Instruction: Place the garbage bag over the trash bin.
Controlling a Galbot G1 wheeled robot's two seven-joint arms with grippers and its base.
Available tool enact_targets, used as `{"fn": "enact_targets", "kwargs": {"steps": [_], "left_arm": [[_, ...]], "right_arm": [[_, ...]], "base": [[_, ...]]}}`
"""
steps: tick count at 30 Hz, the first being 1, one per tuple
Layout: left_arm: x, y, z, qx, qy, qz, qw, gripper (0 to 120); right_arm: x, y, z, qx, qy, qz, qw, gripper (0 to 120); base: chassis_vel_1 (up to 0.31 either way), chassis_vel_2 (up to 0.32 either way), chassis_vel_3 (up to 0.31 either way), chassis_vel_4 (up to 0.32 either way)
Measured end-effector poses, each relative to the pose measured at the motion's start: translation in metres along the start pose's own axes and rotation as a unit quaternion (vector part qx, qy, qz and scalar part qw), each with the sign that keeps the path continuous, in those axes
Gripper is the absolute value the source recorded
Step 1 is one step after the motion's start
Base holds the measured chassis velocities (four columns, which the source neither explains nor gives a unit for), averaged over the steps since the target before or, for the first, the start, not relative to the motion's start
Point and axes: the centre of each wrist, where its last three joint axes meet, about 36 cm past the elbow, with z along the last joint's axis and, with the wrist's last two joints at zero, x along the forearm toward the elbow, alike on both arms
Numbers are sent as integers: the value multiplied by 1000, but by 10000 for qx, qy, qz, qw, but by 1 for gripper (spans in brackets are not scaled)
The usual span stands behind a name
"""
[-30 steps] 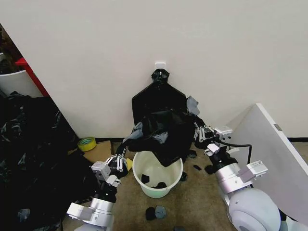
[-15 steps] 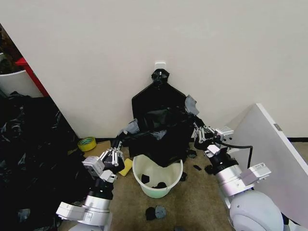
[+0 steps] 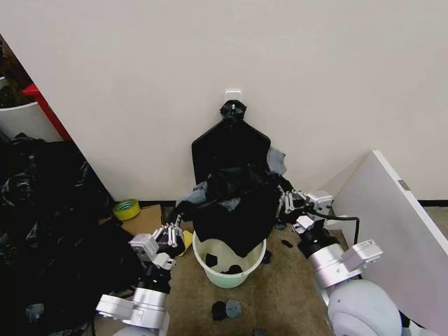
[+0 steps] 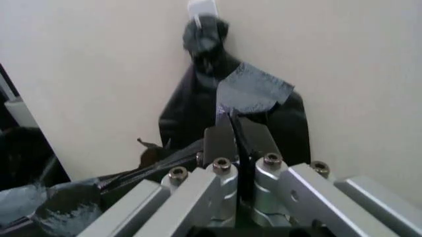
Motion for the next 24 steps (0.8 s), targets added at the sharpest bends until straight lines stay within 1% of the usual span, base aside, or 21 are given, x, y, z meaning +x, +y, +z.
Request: {"fn": "enact_targets", "kwargs": {"steps": [3,6,7,11,13,14,15,16,18,20,21,22,23,24], "left_arm": [[3,7,12,-189,68,-65,9998,0],[9,15,21,-620,97,6,9980,0],[9,15,21,-620,97,6,9980,0],[17,20,21,-1032,164,119,9945,0],[22,20,15,-1175,267,138,9926,0],[25,19,8,-1254,408,93,9912,0],[25,19,8,-1254,408,93,9912,0],[26,18,2,-1319,562,9,9897,0],[28,13,-15,-1400,998,-201,9849,0],[27,9,-35,-1453,1532,-384,9767,0],[26,8,-44,-1499,1803,-482,9709,0],[26,8,-44,-1499,1803,-482,9709,0],[25,8,-49,-1517,1956,-531,9674,0],[24,6,-57,-1518,2232,-636,9608,0]], "right_arm": [[3,4,19,12,178,-2,9998,0],[13,13,33,17,403,-14,9992,0],[13,13,33,17,403,-14,9992,0],[24,23,34,38,749,-10,9972,0],[30,28,26,18,1087,13,9941,0],[33,31,21,23,1304,34,9915,0],[33,31,21,23,1304,34,9915,0],[36,33,16,21,1504,43,9886,0],[39,36,10,15,1853,65,9827,0],[41,38,2,-39,2335,161,9722,0],[41,39,-1,-73,2544,201,9669,0],[41,39,-1,-73,2544,201,9669,0],[42,40,-3,-102,2717,234,9621,0],[44,42,-5,-137,2910,260,9563,0]], "base": [[0,0,0,0],[0,0,0,0],[0,0,0,0],[0,0,0,0],[0,0,0,0],[0,0,0,0],[0,0,0,0],[0,0,0,0],[0,0,0,0],[0,0,0,0],[0,0,0,0],[0,0,0,0],[0,0,0,0],[0,0,0,0]]}}
